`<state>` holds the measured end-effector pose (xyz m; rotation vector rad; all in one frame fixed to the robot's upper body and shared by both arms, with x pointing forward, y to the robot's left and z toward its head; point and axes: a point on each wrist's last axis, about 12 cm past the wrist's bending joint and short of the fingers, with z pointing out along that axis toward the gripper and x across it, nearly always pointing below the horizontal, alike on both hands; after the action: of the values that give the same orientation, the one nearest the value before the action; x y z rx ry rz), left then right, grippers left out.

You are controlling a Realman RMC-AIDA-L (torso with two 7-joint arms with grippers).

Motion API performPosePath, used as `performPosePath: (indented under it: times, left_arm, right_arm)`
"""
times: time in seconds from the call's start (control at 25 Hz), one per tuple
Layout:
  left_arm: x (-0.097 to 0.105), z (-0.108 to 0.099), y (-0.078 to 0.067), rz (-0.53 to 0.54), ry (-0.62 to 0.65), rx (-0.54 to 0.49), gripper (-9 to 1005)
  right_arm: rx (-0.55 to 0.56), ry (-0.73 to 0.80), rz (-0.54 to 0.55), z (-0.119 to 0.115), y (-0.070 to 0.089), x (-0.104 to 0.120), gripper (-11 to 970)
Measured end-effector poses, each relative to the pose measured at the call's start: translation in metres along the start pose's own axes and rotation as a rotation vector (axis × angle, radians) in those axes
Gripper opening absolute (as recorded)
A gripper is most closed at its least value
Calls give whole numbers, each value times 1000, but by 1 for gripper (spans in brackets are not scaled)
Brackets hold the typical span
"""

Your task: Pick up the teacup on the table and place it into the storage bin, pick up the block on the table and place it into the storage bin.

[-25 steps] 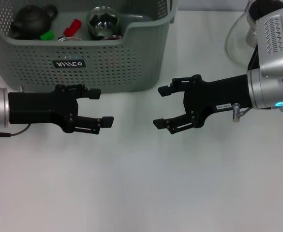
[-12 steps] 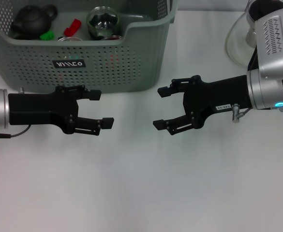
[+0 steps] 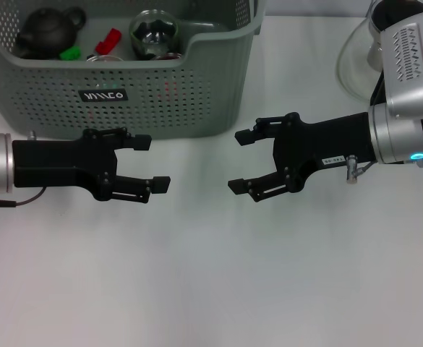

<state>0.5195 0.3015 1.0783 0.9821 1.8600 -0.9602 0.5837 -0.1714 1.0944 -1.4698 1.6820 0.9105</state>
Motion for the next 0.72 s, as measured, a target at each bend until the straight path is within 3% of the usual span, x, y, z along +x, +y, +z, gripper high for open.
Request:
performPosePath:
  times: [0.72]
  left_arm:
    - [-1,1,0,3,0,2,932]
  right_arm:
    - [4,-2,-5,-1,-1,-1,896]
